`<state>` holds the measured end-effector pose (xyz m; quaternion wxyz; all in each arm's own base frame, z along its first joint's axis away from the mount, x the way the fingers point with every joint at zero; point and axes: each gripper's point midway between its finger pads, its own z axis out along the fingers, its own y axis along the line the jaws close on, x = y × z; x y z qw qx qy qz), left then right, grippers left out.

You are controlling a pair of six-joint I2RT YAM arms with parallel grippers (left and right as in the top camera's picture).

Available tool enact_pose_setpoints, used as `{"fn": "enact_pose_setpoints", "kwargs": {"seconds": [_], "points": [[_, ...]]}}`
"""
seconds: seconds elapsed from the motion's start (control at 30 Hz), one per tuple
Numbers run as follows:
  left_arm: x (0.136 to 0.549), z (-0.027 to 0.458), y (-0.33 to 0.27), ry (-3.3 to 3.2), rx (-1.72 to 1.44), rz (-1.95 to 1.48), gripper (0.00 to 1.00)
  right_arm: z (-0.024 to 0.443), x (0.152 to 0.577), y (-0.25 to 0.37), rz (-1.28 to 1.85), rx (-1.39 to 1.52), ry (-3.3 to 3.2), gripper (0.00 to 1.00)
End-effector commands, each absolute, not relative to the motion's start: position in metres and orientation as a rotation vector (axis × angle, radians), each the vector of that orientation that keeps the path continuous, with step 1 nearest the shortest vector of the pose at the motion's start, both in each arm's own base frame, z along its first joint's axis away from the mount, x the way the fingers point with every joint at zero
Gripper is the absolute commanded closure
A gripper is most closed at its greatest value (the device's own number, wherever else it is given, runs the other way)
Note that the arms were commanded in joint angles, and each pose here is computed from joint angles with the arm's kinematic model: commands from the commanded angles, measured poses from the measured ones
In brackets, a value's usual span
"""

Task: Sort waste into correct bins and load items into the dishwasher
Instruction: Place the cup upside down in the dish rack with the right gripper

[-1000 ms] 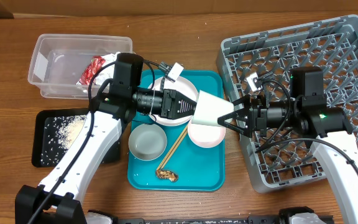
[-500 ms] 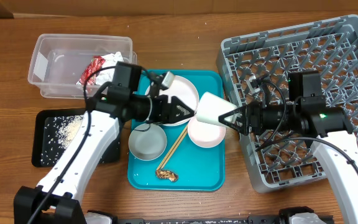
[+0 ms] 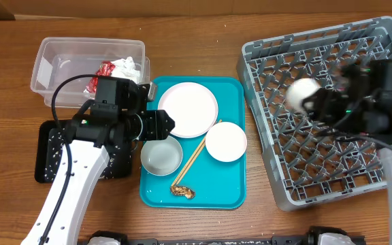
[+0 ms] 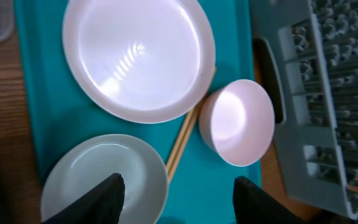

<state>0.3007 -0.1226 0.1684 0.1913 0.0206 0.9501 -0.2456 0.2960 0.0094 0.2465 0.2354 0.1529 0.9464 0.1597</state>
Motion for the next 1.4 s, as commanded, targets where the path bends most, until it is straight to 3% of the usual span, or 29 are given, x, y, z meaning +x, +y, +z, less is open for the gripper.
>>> {"fn": "enact_pose_setpoints", "kwargs": {"seconds": [0.0,0.33,0.63,0.67,0.7,0.77,0.8,0.87,0.93,1.0,1.13,1.37], "points": [[0.307,0.172,-0.107,2.648,0.058,-0.556,0.42,0.26,0.292,-0.046,0.277,0.658,2.522,0.96],[0.307,0.172,-0.107,2.648,0.058,-0.556,0.41,0.213,0.244,-0.179,-0.016,1.35,2.46,0.96],[0.306,0.171,-0.107,2.651,0.057,-0.556,0.41,0.168,0.24,-0.206,-0.006,1.516,2.532,0.95],[0.306,0.171,-0.107,2.651,0.058,-0.557,0.41,0.165,0.241,-0.207,-0.008,1.521,2.537,0.9],[0.306,0.171,-0.107,2.651,0.058,-0.557,0.41,0.163,0.242,-0.209,-0.01,1.524,2.543,0.76],[0.306,0.171,-0.107,2.652,0.057,-0.556,0.41,0.16,0.243,-0.211,-0.012,1.526,2.544,0.62],[0.306,0.171,-0.107,2.652,0.057,-0.557,0.41,0.159,0.244,-0.211,-0.011,1.526,2.545,0.49],[0.306,0.171,-0.107,2.653,0.057,-0.556,0.41,0.157,0.245,-0.212,-0.009,1.527,2.546,0.42],[0.306,0.171,-0.107,2.652,0.057,-0.557,0.41,0.157,0.247,-0.209,0.024,1.523,2.546,0.26],[0.306,0.171,-0.107,2.652,0.057,-0.556,0.41,0.157,0.249,-0.207,0.041,1.52,2.544,0.18],[0.306,0.171,-0.107,2.654,0.057,-0.556,0.41,0.157,0.249,-0.206,0.051,1.519,2.544,0.12],[0.306,0.171,-0.107,2.654,0.057,-0.556,0.4,0.158,0.257,-0.198,0.147,1.504,2.537,0.11]]}}
